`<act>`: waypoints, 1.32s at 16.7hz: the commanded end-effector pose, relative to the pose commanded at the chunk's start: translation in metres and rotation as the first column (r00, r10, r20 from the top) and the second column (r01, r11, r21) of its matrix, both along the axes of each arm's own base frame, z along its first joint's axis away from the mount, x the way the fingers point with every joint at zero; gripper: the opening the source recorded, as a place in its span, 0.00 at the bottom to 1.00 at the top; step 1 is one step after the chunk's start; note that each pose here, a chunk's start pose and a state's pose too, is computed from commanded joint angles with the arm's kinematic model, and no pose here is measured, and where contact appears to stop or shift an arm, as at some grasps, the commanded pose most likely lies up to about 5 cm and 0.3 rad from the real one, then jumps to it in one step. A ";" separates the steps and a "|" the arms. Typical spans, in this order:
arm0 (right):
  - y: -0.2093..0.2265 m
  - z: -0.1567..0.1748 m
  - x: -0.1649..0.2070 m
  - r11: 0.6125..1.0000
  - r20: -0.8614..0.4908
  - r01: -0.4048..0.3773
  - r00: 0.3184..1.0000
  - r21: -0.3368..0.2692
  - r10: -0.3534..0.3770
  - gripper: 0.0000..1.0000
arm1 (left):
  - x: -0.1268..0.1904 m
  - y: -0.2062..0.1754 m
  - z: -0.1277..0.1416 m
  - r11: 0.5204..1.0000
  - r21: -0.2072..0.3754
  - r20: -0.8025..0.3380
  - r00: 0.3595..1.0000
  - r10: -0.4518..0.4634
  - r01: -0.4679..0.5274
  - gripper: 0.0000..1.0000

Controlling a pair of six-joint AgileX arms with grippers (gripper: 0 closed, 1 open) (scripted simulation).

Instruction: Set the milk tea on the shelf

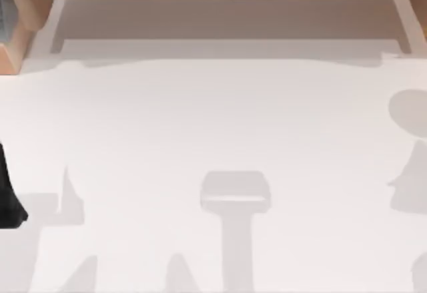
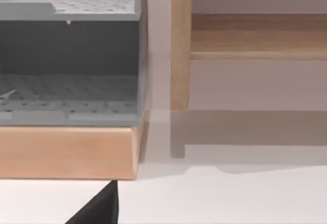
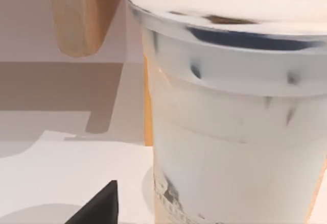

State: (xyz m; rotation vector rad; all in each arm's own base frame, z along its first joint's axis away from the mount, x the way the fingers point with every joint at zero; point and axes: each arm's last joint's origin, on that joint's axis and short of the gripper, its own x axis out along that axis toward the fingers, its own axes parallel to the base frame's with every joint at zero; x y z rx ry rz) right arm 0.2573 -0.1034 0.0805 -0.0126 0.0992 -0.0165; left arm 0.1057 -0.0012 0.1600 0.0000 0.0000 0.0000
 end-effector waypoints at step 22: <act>-0.001 -0.006 0.063 1.000 0.001 0.000 1.000 0.002 0.000 0.25 | 0.000 0.000 0.000 1.000 0.000 0.000 1.000 0.000 0.000 1.00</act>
